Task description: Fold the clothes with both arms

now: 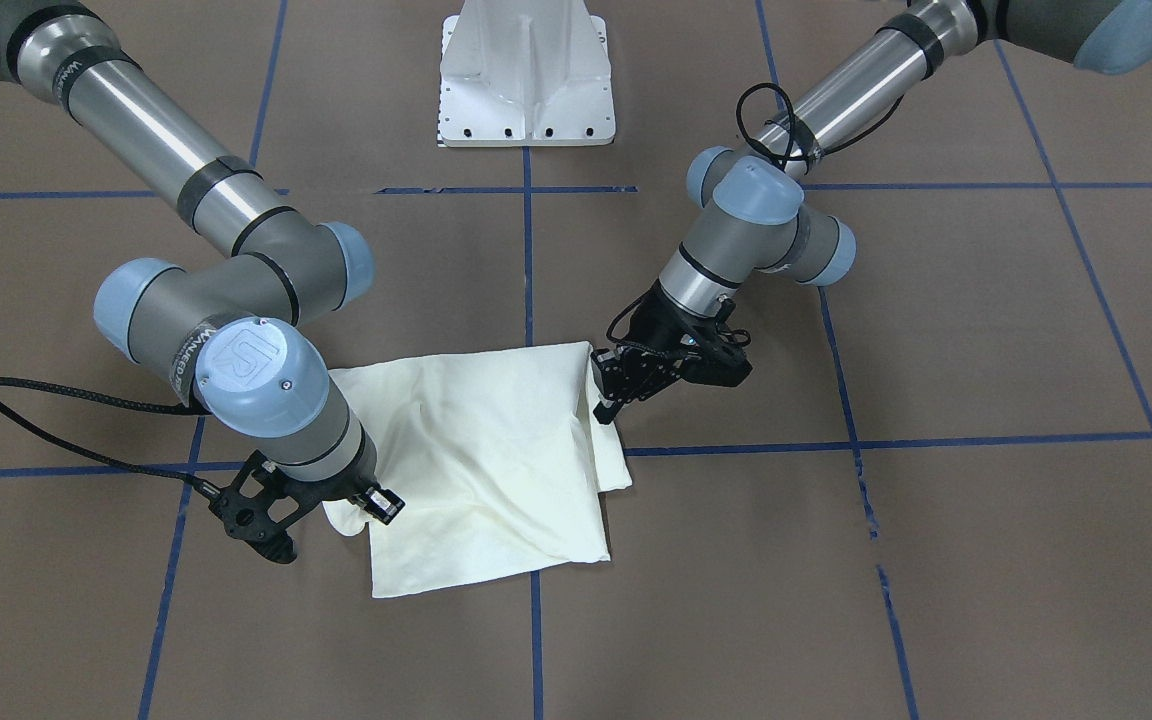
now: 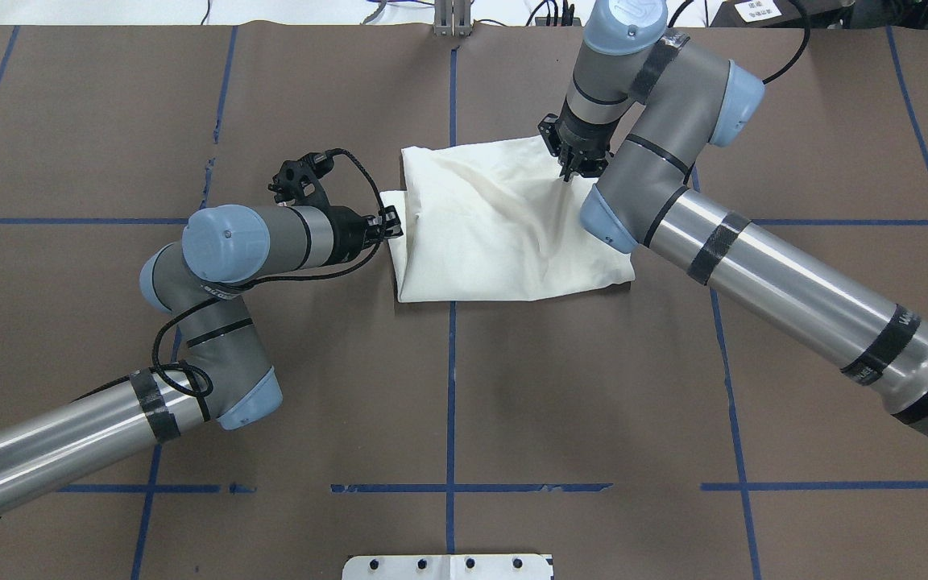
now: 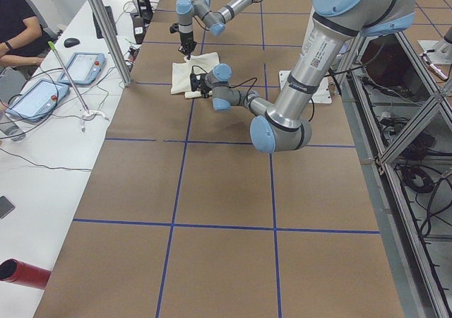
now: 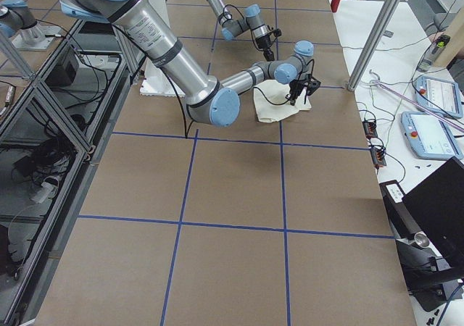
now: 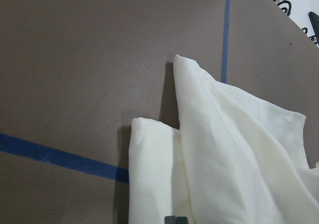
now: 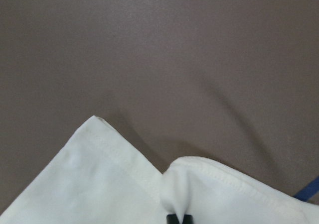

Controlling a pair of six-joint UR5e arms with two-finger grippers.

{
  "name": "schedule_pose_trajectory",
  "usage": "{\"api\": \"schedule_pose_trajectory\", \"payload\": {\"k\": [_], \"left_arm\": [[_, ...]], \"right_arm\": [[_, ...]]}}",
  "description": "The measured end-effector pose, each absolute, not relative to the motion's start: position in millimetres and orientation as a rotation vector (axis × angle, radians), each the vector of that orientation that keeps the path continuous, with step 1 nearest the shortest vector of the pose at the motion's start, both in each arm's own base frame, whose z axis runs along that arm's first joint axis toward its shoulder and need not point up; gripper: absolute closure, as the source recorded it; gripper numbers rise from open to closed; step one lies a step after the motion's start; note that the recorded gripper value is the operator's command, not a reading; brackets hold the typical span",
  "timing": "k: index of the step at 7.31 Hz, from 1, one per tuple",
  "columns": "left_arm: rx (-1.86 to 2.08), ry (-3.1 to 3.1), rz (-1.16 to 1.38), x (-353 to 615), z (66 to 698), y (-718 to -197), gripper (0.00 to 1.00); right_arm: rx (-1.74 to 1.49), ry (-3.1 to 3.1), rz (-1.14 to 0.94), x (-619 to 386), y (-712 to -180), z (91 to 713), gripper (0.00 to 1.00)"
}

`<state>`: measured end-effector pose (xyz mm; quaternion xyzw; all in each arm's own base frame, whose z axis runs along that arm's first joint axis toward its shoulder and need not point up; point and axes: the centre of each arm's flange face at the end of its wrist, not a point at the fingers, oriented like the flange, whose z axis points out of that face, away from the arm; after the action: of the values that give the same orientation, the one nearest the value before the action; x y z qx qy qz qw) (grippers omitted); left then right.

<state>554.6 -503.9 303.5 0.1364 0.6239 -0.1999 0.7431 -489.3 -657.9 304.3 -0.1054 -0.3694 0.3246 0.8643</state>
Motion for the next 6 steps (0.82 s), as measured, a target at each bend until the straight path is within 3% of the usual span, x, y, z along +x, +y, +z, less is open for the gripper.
{"api": "schedule_pose_trajectory", "payload": {"k": [6], "left_arm": [[0.182,1.443,-0.286,578.0,274.9,-461.5,1.00]], "right_arm": [[-0.217,-0.783,0.686,-487.6,-659.6,298.3,1.00]]}}
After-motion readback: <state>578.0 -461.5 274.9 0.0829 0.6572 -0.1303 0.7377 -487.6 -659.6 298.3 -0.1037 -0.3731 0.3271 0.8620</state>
